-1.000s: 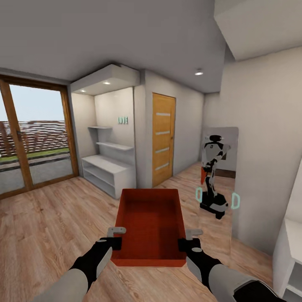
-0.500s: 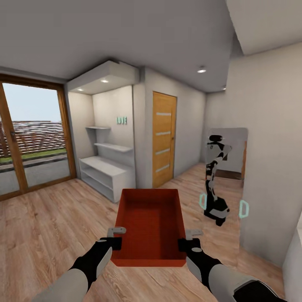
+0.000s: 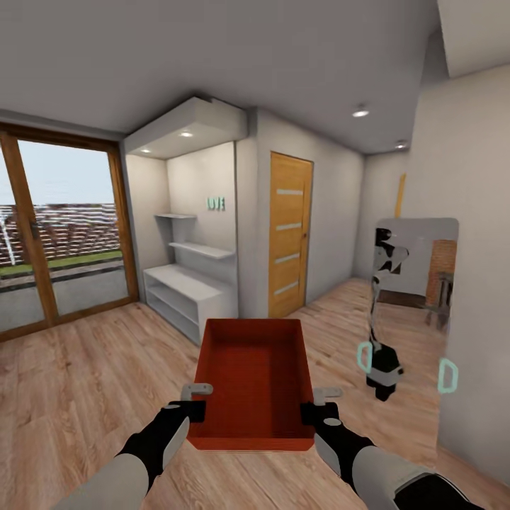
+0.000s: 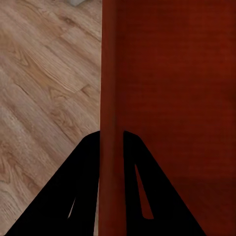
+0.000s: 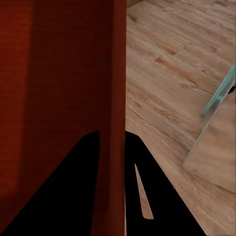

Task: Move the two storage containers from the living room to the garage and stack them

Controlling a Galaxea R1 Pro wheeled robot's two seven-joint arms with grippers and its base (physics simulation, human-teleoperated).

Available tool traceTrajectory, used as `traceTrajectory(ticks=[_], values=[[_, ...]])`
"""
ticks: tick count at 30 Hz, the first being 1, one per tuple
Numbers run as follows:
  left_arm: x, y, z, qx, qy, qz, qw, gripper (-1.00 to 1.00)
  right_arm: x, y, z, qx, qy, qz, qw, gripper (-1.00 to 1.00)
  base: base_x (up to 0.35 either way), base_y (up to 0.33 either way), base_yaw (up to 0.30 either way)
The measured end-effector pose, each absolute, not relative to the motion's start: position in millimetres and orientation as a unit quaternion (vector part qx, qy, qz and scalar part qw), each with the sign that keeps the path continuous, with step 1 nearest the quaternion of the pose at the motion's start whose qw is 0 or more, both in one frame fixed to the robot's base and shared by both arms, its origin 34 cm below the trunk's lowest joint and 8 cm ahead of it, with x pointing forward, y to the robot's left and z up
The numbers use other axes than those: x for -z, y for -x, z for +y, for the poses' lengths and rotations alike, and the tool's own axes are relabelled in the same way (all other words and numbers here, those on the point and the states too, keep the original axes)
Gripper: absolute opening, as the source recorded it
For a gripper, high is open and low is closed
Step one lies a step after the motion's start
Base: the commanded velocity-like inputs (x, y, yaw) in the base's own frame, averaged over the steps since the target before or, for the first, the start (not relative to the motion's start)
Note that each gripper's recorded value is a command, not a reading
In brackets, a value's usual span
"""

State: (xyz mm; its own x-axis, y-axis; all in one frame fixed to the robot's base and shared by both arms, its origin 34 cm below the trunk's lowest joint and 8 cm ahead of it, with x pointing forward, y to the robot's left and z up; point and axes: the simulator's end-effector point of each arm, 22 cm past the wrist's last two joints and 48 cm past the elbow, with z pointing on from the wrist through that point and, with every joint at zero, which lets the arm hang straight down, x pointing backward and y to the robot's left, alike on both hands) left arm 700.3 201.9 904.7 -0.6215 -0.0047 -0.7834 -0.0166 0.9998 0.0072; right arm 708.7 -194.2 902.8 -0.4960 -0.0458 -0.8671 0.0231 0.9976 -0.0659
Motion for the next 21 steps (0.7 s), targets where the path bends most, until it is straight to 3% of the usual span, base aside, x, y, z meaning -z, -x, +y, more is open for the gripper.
traceTrajectory(ticks=[21], values=[[-904.6, -700.3, 202.2, -0.007, 0.006, 0.9, 0.435, -1.0, -902.8, -708.6, -193.8, 0.034, 0.006, 0.864, 0.502, -1.0, 0.325, 0.0, 0.0]])
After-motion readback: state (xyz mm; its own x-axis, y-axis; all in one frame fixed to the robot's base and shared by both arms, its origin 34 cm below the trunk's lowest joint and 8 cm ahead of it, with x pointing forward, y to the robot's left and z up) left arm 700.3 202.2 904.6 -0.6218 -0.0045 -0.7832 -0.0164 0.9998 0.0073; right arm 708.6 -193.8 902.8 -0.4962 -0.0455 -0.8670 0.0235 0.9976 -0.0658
